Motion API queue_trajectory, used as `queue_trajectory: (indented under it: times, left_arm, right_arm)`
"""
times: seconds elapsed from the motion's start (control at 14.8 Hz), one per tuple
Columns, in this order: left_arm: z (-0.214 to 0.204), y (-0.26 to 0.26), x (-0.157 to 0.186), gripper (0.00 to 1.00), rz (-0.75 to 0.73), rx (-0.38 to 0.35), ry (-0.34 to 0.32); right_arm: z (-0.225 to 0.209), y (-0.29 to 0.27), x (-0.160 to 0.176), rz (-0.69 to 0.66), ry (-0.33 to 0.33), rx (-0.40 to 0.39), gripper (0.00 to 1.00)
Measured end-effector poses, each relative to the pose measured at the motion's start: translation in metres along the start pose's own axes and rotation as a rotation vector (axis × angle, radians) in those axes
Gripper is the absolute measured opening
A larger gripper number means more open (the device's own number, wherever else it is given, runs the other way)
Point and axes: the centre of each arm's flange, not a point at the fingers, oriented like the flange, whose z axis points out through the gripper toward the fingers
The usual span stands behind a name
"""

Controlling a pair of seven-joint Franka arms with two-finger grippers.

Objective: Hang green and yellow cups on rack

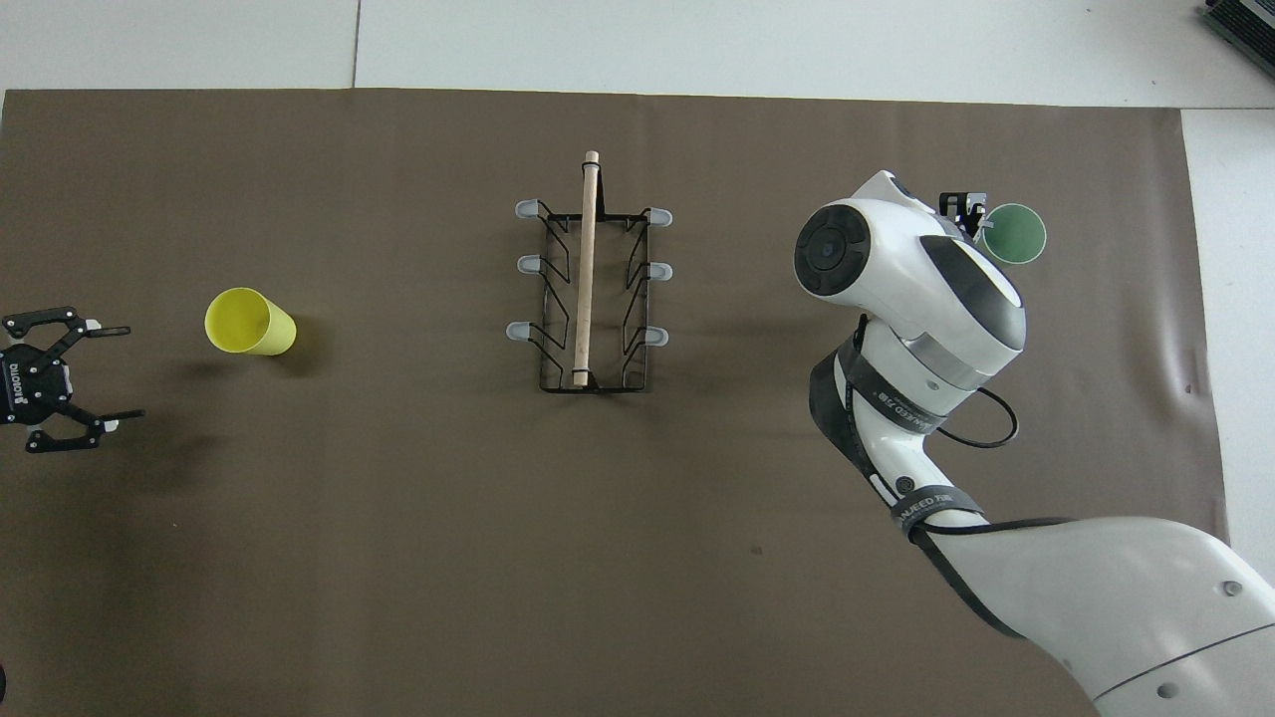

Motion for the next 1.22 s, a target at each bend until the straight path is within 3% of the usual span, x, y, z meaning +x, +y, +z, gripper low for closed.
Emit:
queue_trajectory:
  times: [0.2,0.47,0.81,1.22]
  left_arm:
    - [-0.002,0.003,-0.005,1.0,0.009,-0.007,0.017]
    - [-0.007,0.005,-0.002,1.0,-0.173,-0.047,0.064]
    - [0.019,-0.019,0.015,1.0,-0.325,-0.134,-0.017]
    - [0.049,-0.035,0.016,1.0,-0.285,-0.218,-0.133]
  right_arm:
    - [0.014,0.005,0.008,-0.108,-0.01,-0.075,1.0]
    - [0.043,0.009,0.012,-0.192,0.003,-0.133,1.0]
    - [0.065,0.005,0.029,-0.249,-0.01,-0.167,1.0]
    - [0.077,0.005,0.03,-0.243,0.017,-0.171,1.0]
